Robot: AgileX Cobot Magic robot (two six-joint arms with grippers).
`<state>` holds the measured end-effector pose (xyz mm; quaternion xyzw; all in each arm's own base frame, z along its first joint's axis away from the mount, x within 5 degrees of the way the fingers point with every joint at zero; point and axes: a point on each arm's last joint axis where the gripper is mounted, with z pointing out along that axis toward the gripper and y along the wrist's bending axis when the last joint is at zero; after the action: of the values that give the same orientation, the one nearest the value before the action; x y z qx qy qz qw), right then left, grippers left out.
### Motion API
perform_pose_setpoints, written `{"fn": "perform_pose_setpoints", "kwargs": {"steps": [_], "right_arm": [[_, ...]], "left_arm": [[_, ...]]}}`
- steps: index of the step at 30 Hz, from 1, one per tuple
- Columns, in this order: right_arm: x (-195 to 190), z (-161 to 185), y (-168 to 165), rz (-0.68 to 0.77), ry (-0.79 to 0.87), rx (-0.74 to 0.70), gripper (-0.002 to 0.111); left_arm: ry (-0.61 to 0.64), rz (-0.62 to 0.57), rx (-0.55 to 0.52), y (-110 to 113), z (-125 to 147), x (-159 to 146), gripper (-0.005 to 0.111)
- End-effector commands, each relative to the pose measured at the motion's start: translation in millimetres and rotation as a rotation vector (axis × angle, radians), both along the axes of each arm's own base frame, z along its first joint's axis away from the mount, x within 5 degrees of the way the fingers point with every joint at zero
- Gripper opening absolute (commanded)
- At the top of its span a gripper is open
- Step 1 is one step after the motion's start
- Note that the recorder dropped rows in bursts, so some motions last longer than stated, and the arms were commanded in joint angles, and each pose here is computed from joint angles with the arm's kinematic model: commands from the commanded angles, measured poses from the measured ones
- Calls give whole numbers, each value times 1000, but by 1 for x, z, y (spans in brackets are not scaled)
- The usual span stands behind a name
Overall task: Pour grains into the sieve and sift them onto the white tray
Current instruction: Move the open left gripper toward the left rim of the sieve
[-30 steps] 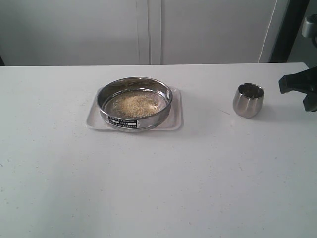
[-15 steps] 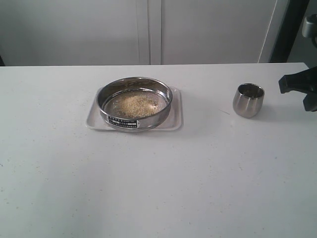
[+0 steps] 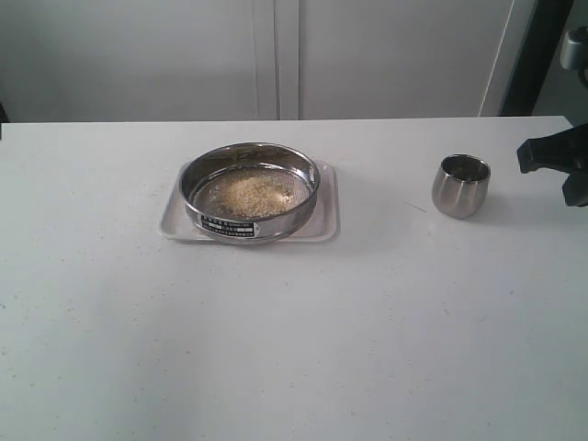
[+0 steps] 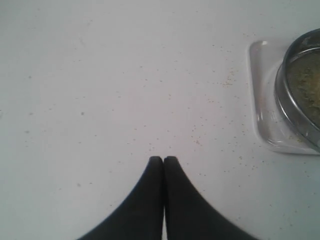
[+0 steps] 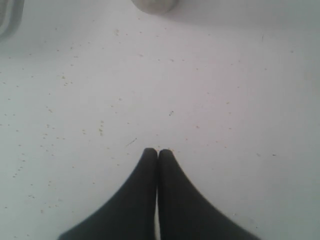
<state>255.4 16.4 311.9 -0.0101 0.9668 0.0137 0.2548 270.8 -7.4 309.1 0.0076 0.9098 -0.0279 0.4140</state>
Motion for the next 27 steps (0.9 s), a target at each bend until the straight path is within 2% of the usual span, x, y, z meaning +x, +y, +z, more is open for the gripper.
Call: {"fn": "perform_pose_setpoints", "kwargs": {"steps": [1,9,20,27], "right_arm": [[-2,1,-1,-3,-5,-4,0],[-2,1,-1,-3,-5,-4,0],[-2,1,-1,-3,-5,-4,0],[-2,1,-1,-3,-5,-4,0]], "left_arm": [[57,-50,-19,-17,-3,24,0],[145,-125,-16,-45,-7,77,0],[322,-141,-83,-59,-32,132,0],[342,-184,-92,-82,-46,163,0]]}}
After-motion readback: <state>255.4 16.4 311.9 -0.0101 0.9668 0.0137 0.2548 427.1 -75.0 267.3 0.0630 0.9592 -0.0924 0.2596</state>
